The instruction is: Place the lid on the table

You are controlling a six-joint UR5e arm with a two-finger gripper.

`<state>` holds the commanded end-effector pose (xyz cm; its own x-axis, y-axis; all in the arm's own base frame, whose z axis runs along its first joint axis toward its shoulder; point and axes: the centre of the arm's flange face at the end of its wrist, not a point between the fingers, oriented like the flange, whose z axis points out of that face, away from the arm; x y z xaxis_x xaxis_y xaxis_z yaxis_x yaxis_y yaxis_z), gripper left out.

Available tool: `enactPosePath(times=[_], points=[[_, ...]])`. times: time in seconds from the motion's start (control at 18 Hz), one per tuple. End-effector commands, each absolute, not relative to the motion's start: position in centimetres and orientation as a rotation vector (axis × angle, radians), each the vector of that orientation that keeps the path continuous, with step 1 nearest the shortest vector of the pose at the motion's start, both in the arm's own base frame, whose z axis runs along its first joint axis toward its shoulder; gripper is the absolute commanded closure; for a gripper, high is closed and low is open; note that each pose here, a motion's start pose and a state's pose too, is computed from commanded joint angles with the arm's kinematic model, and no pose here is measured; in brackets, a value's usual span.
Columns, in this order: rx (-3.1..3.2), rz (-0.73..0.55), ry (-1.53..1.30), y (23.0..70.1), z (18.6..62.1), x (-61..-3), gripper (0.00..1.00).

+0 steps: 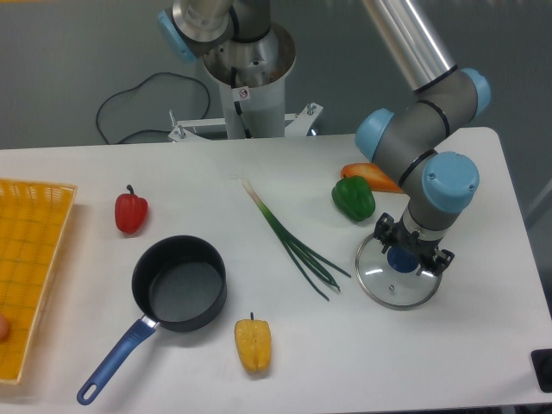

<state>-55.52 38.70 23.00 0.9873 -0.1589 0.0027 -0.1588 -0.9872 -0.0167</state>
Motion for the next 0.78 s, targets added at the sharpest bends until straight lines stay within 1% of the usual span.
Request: enactPosePath(times=[0.06, 0.11, 0.17, 0.39, 0.56, 0.78], points=[[-3.113, 0.003, 0.254, 38.9, 23.4, -55.4, 0.07], [-3.111, 0.007, 0.263, 39.2, 23.6, -55.2, 0.02], [-3.107, 0.020, 0.277, 39.8, 24.1, -54.8, 0.01], [-3.102, 0.047, 0.294, 40.3, 25.2, -54.3, 0.00], [-3.101, 0.107, 0.329, 40.7, 27.3, -54.1, 0.00], [-3.088, 0.170, 0.430, 42.0, 30.5, -51.9, 0.00]])
